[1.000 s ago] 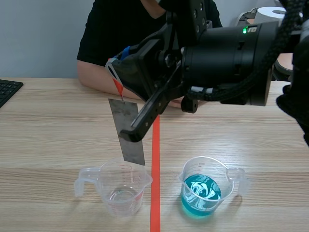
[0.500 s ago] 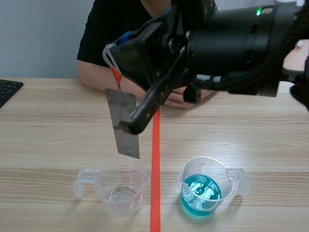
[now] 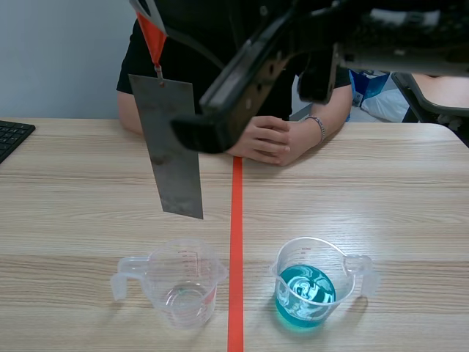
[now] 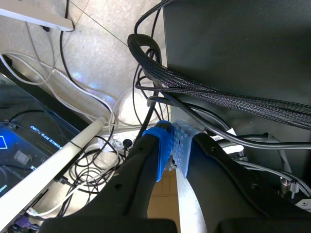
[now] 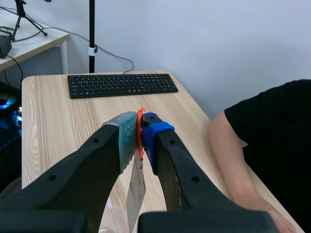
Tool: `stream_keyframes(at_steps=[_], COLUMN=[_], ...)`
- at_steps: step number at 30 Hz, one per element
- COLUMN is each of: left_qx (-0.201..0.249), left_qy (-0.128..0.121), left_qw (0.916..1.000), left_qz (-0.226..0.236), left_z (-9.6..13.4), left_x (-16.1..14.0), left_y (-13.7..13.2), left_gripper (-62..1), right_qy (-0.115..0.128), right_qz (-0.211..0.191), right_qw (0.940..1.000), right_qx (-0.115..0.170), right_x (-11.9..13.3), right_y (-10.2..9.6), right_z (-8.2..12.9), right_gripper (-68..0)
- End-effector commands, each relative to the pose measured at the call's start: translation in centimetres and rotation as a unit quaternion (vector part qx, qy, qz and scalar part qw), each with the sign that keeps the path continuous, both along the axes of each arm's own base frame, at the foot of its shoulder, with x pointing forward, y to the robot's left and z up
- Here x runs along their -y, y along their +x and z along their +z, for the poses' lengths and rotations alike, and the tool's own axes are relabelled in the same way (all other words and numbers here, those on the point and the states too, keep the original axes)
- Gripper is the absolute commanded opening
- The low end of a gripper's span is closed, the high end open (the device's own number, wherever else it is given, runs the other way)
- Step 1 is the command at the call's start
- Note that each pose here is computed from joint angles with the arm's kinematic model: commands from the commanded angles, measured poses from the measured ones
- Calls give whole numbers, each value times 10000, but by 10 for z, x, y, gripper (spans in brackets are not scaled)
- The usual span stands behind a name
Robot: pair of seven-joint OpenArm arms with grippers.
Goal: Do the redox reaction experiment.
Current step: 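Put the plate into the left beaker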
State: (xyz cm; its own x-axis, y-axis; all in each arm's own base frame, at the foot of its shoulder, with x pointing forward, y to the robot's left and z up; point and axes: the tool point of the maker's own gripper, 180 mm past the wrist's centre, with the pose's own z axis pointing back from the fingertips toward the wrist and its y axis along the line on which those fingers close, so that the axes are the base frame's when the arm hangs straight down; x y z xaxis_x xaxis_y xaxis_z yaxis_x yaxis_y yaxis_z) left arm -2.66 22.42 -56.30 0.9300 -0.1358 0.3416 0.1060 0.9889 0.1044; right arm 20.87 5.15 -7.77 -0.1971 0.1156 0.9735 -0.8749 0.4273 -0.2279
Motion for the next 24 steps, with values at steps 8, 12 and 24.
stream_keyframes(at_steps=[8, 12, 24], left_qx=[47, 47, 45], left_qy=[-16, -16, -16], left_qw=[10000, 10000, 10000], left_qz=[-9, -9, -9], left_z=[2, 2, 2], left_x=[1, 1, 1], left_y=[0, 0, 0], left_gripper=[-582, -582, -582], right_qy=[108, 158, 89], right_qz=[84, 149, 423], right_qw=[9999, 9998, 9990], right_qx=[9, -12, -86], right_x=[-1, -2, -13], right_y=[-3, -5, -16], right_z=[6, 7, 2], right_gripper=[-669, -669, -669])
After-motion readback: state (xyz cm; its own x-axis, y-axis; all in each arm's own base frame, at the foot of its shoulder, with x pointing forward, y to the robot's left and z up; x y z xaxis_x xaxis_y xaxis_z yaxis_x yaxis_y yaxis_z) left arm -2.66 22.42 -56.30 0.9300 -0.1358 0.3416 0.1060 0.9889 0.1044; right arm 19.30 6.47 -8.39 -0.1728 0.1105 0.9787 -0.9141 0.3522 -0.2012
